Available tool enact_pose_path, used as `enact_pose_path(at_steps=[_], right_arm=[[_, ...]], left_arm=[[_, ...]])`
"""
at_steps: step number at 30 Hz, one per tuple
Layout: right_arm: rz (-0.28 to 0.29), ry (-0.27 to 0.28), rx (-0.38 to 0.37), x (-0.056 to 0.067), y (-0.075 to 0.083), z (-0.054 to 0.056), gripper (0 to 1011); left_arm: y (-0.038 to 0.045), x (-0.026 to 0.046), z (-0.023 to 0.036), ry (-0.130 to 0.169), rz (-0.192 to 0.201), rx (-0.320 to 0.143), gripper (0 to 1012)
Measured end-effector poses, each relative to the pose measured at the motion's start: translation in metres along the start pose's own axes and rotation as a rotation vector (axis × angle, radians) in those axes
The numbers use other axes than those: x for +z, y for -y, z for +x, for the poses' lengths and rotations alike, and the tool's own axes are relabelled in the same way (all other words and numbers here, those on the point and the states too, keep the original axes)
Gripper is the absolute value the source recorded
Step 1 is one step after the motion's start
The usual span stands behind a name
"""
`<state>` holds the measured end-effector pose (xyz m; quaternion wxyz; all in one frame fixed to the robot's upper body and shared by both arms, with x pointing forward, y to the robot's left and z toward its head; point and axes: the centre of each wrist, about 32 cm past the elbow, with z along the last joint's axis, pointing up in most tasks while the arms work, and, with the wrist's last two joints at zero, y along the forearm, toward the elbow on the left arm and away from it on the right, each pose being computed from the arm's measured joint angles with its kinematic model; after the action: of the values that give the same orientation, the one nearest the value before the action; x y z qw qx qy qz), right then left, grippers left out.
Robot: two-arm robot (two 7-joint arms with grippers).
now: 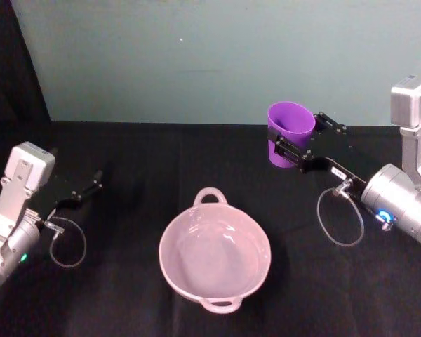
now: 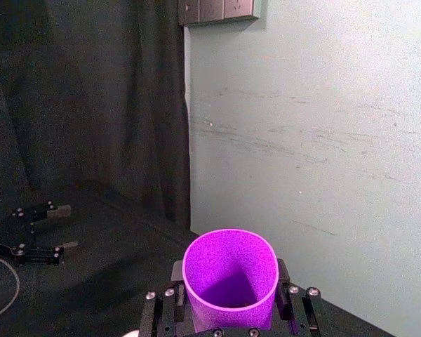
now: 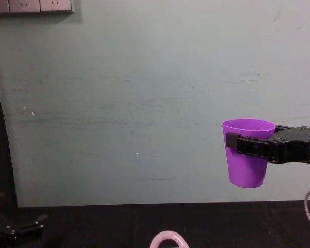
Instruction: Pick up the cup and pour the mung beans from the cup into the bowl.
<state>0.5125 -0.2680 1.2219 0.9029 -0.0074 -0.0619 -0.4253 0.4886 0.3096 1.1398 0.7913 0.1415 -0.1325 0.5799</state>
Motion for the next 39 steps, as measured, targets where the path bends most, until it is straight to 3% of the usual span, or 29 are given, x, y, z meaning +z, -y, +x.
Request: enact_pose_path(at_steps=[39], right_arm=[[0.001, -0.001, 0.0, -0.0002, 0.0001, 0.0, 724]], left_arm=[[0.0, 0.0, 0.0, 0.0, 0.0, 0.0, 1012]])
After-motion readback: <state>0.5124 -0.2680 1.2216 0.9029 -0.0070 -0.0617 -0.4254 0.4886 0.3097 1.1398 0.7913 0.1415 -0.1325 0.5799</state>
